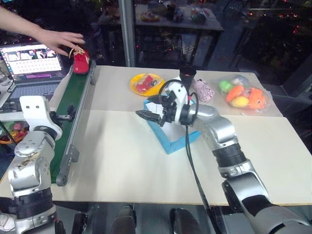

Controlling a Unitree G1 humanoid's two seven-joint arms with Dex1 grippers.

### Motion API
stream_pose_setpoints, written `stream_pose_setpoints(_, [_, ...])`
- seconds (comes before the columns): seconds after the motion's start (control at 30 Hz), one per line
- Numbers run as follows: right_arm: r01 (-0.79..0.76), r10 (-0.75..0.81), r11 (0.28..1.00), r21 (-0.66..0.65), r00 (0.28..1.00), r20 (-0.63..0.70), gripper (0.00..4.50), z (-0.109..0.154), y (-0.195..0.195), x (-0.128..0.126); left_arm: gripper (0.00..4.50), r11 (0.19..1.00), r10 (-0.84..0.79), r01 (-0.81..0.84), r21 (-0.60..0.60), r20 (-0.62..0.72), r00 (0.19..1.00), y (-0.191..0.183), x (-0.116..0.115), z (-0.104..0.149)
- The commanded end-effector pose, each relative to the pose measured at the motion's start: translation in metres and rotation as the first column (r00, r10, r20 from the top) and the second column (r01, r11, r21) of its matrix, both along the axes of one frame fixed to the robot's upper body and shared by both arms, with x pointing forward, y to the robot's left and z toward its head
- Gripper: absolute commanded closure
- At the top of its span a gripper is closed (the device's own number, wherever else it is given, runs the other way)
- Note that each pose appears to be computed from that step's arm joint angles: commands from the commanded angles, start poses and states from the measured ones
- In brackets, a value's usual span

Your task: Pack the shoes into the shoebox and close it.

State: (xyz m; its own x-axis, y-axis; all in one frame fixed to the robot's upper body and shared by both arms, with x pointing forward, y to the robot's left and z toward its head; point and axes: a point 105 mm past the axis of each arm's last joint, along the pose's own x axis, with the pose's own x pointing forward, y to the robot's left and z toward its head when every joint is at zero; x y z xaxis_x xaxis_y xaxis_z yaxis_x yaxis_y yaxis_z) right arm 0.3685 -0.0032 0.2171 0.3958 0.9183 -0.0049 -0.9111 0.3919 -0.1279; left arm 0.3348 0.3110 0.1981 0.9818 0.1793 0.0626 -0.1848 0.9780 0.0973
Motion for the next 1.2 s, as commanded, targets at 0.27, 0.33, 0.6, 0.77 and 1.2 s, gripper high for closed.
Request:
stream_pose_setpoints(0.27, [-0.043,0.042,0.999,0.011,0.996,0.077,0.03,0.020,-0.001,-0.014,0.00,0.997,0.063,-0.062,0.052,-0.014,0.998,0.037,0.011,0.007])
stream_pose_setpoints(0.33, [-0.042,0.042,0.999,0.007,0.995,0.086,0.03,0.022,-0.002,-0.016,0.00,0.997,0.062,-0.061,0.050,-0.020,0.998,0.040,0.017,0.007])
stream_pose_setpoints(0.6, [-0.027,0.026,1.000,0.001,0.994,0.105,0.03,0.028,-0.005,-0.018,0.00,0.997,0.031,-0.030,0.067,-0.027,0.999,0.040,0.049,0.013])
stream_pose_setpoints(0.77, [-0.015,0.015,1.000,-0.001,0.994,0.107,0.03,0.029,-0.008,-0.020,0.00,0.997,0.052,-0.050,0.051,-0.029,0.998,0.046,0.063,0.017])
stream_pose_setpoints(1.2, [0.008,-0.006,1.000,-0.015,0.993,0.115,0.03,0.029,-0.012,-0.019,0.00,0.998,0.066,-0.066,0.009,-0.044,0.997,0.055,0.073,0.009])
